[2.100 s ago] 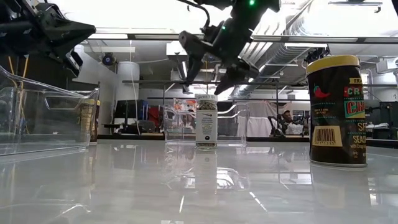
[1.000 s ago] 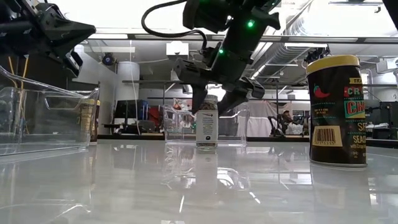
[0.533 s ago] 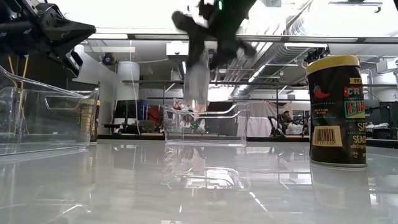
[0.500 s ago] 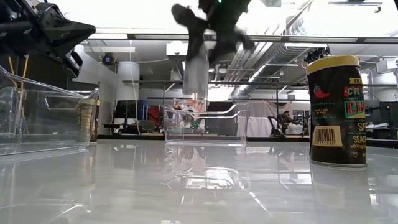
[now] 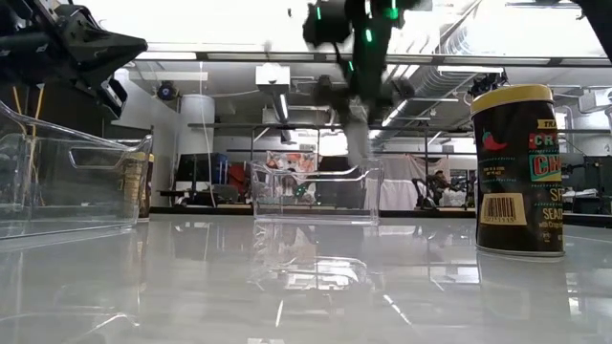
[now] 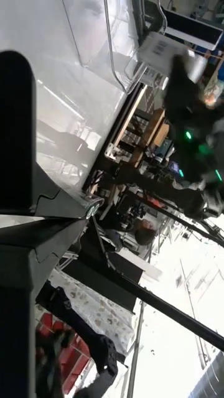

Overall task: Sort spices by type
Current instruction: Put the bottom white seasoning bottle into the top transparent bin

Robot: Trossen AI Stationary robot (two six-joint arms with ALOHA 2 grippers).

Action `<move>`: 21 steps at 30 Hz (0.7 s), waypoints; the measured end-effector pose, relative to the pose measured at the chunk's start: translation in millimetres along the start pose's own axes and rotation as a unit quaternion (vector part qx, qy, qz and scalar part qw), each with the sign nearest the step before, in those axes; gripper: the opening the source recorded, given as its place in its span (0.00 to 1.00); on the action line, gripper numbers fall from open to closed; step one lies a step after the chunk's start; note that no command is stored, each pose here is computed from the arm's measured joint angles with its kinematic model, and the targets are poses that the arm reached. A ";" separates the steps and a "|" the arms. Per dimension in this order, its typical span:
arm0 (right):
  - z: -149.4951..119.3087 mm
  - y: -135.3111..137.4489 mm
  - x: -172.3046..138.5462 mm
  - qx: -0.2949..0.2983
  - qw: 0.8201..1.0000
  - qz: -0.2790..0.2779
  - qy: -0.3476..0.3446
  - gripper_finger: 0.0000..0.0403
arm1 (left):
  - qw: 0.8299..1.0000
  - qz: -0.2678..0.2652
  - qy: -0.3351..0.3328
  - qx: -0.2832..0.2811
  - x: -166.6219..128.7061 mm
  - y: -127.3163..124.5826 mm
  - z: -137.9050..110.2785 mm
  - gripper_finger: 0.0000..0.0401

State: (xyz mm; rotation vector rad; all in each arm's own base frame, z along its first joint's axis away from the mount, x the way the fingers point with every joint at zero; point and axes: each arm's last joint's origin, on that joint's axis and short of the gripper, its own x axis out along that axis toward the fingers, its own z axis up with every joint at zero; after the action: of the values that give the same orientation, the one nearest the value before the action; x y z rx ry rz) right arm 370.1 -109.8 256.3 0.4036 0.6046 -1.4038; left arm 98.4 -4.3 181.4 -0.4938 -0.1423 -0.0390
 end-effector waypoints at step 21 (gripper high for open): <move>-23.2 -22.6 68.0 0.170 0.984 -0.002 0.046 0.49 | 1.000 0.000 0.000 0.000 0.0 0.0 -0.1 0.00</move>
State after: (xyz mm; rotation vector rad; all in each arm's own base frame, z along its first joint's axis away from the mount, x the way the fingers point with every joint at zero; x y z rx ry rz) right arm 348.1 -152.8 198.4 0.7416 0.4386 -1.5026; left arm 98.5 -4.3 181.4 -0.4938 -0.1420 -0.0392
